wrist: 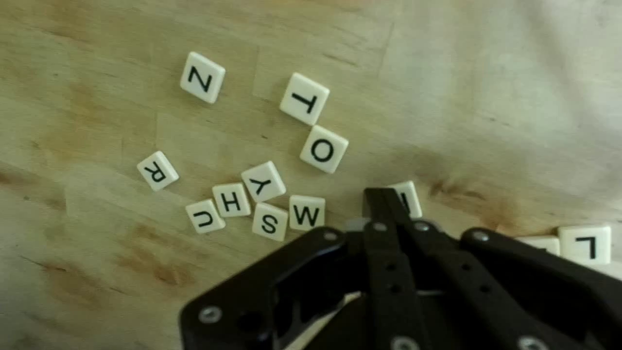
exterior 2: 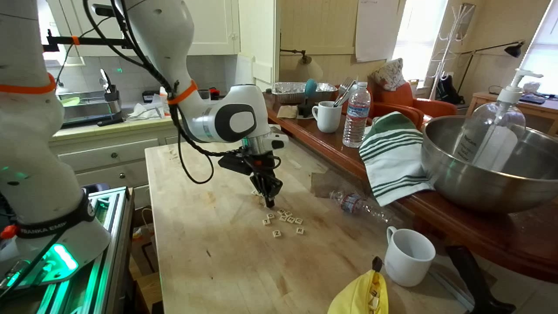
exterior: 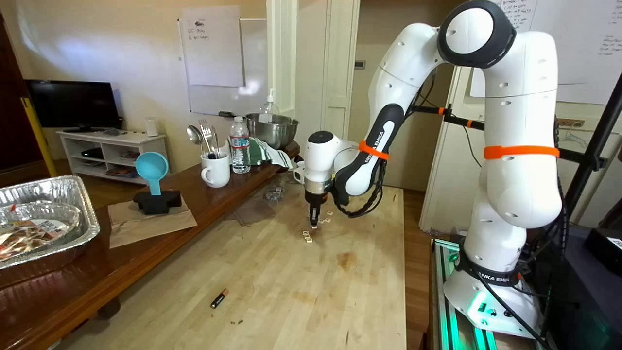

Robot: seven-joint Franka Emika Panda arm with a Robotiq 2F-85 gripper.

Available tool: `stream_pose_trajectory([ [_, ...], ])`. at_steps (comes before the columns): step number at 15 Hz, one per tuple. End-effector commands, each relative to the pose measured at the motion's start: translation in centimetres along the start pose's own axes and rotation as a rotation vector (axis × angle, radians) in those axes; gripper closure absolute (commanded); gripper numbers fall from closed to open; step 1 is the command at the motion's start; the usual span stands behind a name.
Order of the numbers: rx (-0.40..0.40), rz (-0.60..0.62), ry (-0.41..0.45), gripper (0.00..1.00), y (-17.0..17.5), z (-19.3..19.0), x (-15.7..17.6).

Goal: Move some of the letters to the left to spell the word LEAP

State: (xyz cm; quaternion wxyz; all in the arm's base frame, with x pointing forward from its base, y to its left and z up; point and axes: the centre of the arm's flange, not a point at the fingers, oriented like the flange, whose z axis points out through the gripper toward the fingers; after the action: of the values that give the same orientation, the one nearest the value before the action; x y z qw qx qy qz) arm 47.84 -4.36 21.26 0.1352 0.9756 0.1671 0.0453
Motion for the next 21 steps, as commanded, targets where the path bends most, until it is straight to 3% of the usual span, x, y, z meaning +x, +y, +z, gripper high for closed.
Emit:
stream_pose_trajectory([
  [1,0.029,0.068,-0.053,1.0,-1.0,1.2,1.4],
  [13,0.055,0.183,-0.063,1.0,-2.0,1.1,3.1],
  [21,0.062,0.196,-0.07,1.0,-2.4,1.0,3.3],
])
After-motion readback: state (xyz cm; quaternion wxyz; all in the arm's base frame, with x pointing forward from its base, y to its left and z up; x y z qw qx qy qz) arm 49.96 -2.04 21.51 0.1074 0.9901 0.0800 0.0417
